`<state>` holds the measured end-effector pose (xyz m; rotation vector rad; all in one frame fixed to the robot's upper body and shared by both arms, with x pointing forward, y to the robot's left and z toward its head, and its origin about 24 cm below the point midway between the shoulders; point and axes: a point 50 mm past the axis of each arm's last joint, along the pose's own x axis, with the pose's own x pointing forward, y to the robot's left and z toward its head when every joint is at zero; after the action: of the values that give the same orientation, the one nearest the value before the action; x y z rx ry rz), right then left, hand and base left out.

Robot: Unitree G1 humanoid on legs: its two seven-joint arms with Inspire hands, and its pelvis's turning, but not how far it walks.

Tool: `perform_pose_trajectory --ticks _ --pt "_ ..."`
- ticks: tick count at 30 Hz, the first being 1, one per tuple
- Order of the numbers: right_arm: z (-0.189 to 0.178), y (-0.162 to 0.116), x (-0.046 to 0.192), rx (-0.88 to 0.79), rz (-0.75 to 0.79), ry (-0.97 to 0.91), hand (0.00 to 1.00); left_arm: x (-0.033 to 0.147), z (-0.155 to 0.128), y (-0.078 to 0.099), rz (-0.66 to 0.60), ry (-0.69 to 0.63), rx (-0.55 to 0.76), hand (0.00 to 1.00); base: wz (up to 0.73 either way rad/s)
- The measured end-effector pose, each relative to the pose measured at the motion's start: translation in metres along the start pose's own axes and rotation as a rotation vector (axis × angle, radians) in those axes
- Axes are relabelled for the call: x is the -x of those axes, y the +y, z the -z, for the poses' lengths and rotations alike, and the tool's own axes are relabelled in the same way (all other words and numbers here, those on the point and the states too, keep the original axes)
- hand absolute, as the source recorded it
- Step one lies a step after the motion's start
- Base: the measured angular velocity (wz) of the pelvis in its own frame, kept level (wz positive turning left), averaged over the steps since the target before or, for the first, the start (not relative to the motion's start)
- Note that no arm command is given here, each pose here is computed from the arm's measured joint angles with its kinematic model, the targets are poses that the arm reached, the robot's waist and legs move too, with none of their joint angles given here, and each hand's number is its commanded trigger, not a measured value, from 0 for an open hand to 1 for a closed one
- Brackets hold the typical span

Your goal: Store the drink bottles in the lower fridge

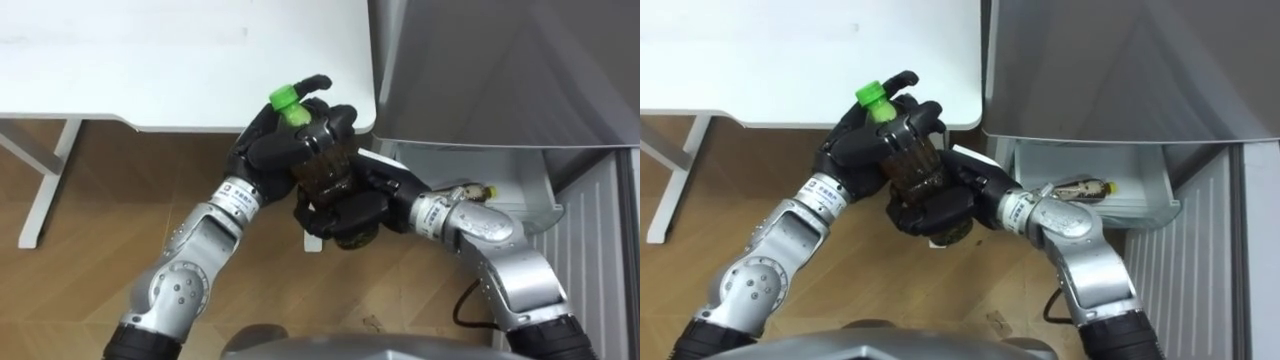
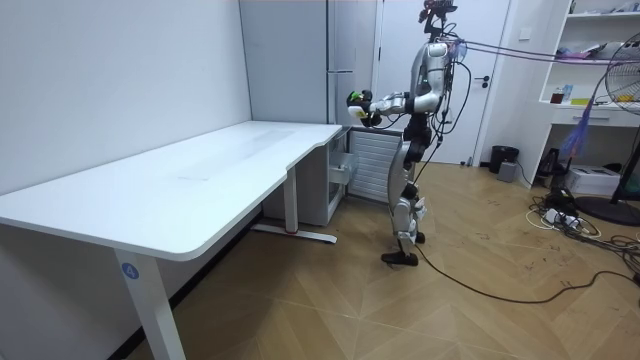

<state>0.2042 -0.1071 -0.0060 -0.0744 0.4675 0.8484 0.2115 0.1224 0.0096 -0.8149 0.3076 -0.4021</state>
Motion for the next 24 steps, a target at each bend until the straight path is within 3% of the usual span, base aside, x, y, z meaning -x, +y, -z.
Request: perform_pose_trajectory --ticks 9,24 --pt "-0.007 -0.001 0.001 0.085 0.061 0.012 1.00 0.001 -0.002 0.002 -0.018 -0.011 0.045 0.00 0.00" --pt "-0.012 -0.004 0.002 0.375 0.266 0.069 1.00 0.000 0.004 0.002 -0.110 -0.020 0.114 0.00 -0.02"
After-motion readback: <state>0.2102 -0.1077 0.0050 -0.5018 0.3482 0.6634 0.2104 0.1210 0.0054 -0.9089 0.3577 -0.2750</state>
